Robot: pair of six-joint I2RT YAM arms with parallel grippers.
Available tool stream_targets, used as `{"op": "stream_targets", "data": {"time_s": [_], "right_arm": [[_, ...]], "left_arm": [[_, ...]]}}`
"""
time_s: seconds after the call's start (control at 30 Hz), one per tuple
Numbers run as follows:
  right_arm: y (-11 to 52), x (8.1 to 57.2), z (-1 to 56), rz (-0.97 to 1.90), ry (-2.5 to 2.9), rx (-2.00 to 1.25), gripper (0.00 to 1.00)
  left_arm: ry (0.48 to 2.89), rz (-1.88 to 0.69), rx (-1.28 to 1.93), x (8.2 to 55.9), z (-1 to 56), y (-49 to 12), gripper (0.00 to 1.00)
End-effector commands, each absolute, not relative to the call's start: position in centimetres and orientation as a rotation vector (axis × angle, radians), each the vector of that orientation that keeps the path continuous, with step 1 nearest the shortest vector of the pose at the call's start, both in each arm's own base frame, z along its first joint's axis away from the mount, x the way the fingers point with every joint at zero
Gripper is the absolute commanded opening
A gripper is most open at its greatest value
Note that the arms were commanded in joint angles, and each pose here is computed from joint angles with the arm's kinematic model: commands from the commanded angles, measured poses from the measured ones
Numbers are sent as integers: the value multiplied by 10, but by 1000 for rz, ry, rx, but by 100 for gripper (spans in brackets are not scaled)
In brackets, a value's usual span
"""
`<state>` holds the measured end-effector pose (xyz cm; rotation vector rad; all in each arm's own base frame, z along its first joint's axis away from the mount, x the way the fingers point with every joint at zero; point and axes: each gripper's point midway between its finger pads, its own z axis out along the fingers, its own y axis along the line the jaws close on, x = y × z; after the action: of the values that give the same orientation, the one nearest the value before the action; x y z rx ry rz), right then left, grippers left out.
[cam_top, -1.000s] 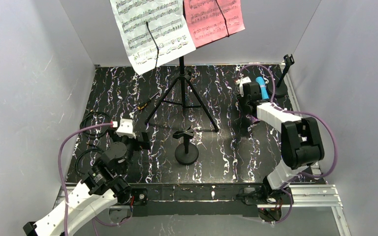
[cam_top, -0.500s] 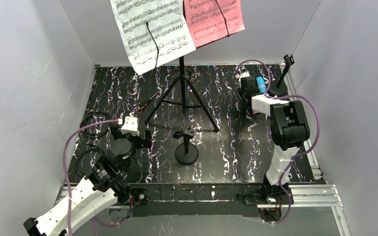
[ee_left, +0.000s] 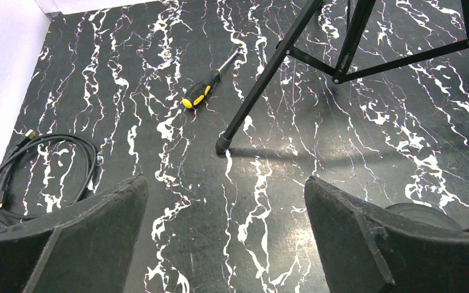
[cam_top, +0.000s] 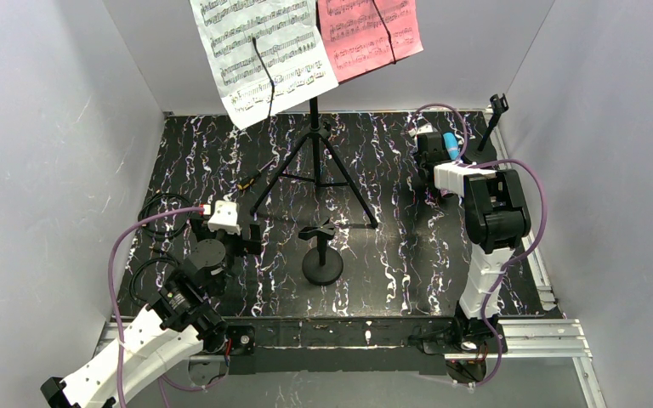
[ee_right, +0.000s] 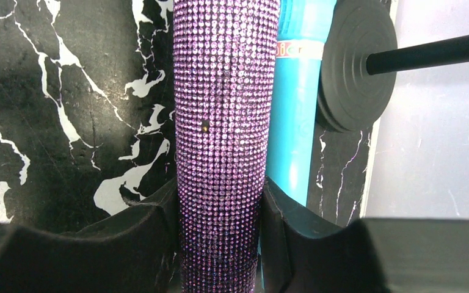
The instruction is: Pack up the instrument practice props
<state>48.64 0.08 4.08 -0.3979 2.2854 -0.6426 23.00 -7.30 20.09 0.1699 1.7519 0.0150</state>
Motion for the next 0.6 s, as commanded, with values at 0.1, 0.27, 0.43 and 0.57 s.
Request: {"op": "stream_targets", "data": {"time_s": [0.1, 0.27, 0.43, 0.57], "right_arm": [[-2, 516, 79, -676, 2159, -331, 44], [0, 516, 78, -669, 2166, -344, 49], [-1, 516, 74, -674, 2176, -354, 49], [-1, 515, 68, -681, 2191, -371, 50]], "left_arm": [[1730, 21, 141, 231, 210, -69, 98], [1730, 20, 142, 231, 210, -69, 98], [1729, 20, 140, 231, 210, -69, 98], [1729, 17, 142, 231, 210, -70, 98]]}}
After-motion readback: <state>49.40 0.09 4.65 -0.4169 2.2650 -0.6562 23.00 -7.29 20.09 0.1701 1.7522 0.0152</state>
